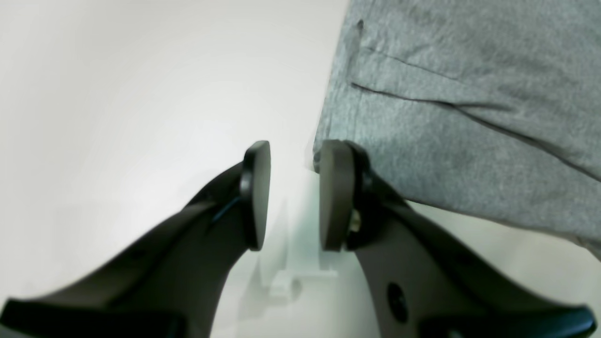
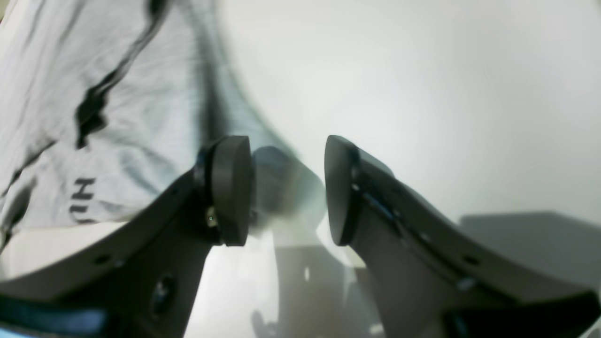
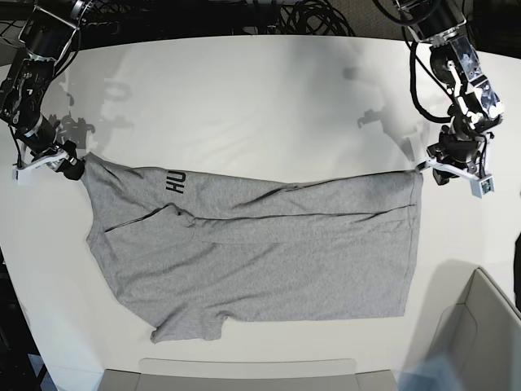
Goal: Fold the T-shirt properly
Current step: 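Drag the folded shirt back toward the robot with both grippers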
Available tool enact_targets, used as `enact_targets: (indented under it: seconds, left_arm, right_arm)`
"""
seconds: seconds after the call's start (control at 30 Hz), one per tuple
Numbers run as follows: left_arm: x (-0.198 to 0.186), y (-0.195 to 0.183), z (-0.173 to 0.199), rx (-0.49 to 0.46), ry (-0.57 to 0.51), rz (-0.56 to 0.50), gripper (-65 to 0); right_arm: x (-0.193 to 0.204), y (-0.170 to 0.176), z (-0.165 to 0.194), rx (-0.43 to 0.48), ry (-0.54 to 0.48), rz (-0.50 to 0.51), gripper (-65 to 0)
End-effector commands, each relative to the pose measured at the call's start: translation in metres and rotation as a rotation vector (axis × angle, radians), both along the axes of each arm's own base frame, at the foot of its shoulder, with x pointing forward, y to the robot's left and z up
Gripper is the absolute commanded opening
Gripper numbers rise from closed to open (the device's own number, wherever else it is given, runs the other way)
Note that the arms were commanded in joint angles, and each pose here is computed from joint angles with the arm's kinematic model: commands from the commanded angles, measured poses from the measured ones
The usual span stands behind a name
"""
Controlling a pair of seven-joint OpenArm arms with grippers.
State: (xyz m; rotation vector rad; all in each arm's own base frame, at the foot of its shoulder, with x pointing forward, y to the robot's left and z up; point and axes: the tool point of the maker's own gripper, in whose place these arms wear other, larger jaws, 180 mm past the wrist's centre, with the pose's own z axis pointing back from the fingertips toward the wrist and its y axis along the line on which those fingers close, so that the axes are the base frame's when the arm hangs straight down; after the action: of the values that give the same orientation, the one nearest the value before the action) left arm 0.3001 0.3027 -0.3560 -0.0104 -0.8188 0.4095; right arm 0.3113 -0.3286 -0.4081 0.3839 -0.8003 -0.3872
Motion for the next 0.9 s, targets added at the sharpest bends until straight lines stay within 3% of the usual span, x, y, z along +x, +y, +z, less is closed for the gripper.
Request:
enact_targets:
  seconds: [0.0, 0.23, 0.43, 0.77, 0.87]
  left_arm:
    - [0.008, 0.005, 0.016, 0.025, -0.049, -0.002, -45.6]
    - [0.007, 0.003, 0.012, 0.018, -0.029, -0.022, -44.4]
    - [0.025, -0.014, 0.004, 0.006, 0.015, -0.212, -37.4]
    - [0.041, 0.004, -0.046, -0.189, 0.118, -0.177, -36.9]
    - [0.043, 0.014, -0.047, -0.18, 0.111, -0.165, -36.9]
  right_arm:
    - [0.006, 0.002, 0.006, -0.019, -0.006, 0.033, -39.1]
    - [0.014, 0.035, -0.002, 0.032, -0.015, 0.075, -39.1]
    - [0.014, 0.036, -0.003, 0.035, -0.014, 0.076, -39.1]
    - [0.01, 0.035, -0.005, 0.034, -0.005, 0.073, -39.1]
    - [0.006, 0.035, -0.008, 0.034, 0.005, 0.074, -39.1]
